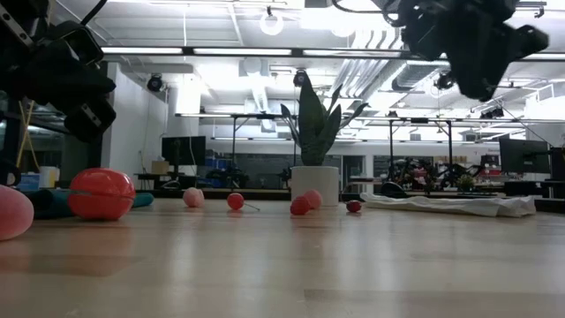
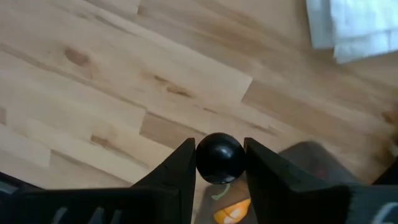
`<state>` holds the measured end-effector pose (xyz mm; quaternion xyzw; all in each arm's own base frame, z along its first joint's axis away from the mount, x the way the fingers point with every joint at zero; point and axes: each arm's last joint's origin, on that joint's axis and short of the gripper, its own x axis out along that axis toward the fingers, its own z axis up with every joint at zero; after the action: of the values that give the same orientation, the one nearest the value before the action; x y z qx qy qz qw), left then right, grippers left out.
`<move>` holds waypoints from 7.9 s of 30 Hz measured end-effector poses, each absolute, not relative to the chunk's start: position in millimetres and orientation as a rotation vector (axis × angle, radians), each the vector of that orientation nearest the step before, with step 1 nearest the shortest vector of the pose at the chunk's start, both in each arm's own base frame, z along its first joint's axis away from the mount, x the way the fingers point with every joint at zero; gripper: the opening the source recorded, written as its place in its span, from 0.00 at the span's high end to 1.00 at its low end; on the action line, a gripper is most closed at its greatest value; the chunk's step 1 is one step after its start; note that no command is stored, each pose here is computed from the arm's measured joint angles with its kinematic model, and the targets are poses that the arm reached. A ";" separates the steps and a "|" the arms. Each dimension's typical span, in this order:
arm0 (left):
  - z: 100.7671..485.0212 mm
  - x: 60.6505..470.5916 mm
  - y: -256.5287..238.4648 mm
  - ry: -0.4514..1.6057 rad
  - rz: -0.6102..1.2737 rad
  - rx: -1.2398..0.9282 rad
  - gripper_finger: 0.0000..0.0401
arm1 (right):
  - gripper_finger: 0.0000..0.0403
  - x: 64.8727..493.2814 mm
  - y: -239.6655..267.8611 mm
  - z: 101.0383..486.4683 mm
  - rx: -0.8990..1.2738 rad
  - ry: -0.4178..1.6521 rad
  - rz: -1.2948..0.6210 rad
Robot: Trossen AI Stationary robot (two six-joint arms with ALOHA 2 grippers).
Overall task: Pick and placing Produce into tupperware
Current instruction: Put the black cherry into the black bin
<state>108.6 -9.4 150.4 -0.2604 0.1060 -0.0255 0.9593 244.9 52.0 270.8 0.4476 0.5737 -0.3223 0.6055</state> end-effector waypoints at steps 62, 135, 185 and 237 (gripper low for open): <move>150.6 108.6 -9.6 0.217 -0.059 -0.553 1.00 | 0.75 160.2 191.8 270.5 1.184 1.324 -0.931; 150.5 108.6 -9.6 0.218 -0.052 -0.601 1.00 | 0.75 146.5 210.3 253.8 1.038 1.316 -0.985; 150.4 108.6 -9.7 0.219 -0.054 -0.602 1.00 | 0.75 126.7 180.0 284.2 1.090 1.285 -0.932; 151.0 108.6 -10.4 0.223 -0.078 -0.633 1.00 | 0.75 126.3 180.8 194.5 1.215 1.359 -0.872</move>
<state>108.6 -10.4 151.0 -0.3104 0.1095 -0.0381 0.9435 126.3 180.8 194.5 0.5094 0.5696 -0.3654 0.5316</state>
